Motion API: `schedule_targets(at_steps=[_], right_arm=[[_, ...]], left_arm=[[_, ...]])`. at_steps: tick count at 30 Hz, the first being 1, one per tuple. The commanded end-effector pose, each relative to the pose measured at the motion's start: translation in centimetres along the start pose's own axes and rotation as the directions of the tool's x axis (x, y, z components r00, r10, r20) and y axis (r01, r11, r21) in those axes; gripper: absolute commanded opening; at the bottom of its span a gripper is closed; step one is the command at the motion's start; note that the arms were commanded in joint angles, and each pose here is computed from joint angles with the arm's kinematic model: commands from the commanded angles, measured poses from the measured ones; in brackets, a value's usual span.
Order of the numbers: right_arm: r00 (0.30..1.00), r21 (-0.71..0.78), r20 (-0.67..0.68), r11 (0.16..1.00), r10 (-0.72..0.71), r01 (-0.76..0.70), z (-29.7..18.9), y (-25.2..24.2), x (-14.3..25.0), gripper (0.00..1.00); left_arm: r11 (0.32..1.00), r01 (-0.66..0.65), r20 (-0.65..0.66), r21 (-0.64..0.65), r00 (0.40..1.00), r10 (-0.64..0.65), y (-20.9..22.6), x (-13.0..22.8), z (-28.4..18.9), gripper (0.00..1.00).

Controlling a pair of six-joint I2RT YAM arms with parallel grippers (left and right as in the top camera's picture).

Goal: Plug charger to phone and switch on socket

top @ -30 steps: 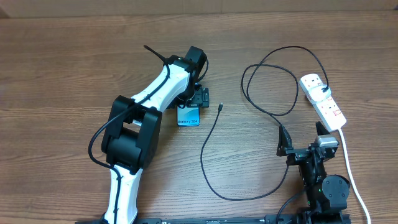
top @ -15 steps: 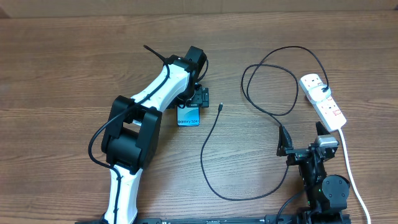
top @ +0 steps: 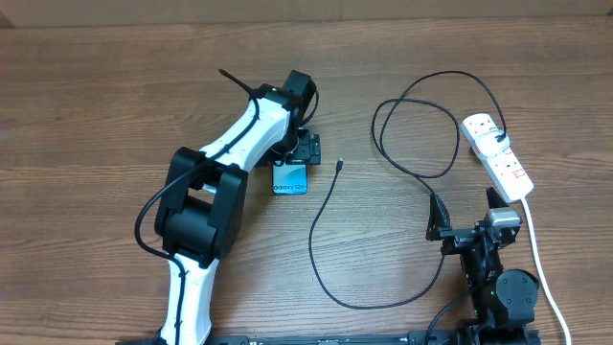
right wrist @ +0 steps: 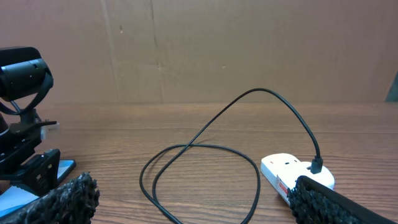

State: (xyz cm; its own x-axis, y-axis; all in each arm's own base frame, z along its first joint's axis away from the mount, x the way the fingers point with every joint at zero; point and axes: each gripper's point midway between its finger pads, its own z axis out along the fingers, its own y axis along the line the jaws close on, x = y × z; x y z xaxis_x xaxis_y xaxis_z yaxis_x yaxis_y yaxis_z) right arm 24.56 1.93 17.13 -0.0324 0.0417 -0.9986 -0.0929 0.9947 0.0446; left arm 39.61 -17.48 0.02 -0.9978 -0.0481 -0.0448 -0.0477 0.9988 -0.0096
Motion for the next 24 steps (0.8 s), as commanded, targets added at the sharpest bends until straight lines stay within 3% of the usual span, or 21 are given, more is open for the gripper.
schedule_targets(at_steps=[1,12,20,24], right_arm=[[1.000,0.004,0.005,1.000,-0.005,0.005,0.02,-0.05,0.15,1.00],[1.000,0.004,0.005,1.000,-0.005,0.005,0.02,-0.05,0.15,1.00],[1.000,0.004,0.005,1.000,-0.005,0.005,0.02,-0.04,0.15,1.00],[1.000,0.004,0.005,1.000,-0.005,0.005,0.02,-0.05,0.15,1.00]], left_arm=[[0.997,0.003,-0.057,-0.074,0.998,-0.007,2.32,1.02,2.40,1.00],[0.997,0.003,-0.057,-0.074,0.998,-0.007,2.31,1.03,2.40,1.00],[0.997,0.003,-0.056,-0.073,0.998,-0.007,2.30,1.00,2.41,0.85],[0.997,0.003,-0.056,-0.073,0.998,-0.007,2.30,1.00,2.41,0.85]])
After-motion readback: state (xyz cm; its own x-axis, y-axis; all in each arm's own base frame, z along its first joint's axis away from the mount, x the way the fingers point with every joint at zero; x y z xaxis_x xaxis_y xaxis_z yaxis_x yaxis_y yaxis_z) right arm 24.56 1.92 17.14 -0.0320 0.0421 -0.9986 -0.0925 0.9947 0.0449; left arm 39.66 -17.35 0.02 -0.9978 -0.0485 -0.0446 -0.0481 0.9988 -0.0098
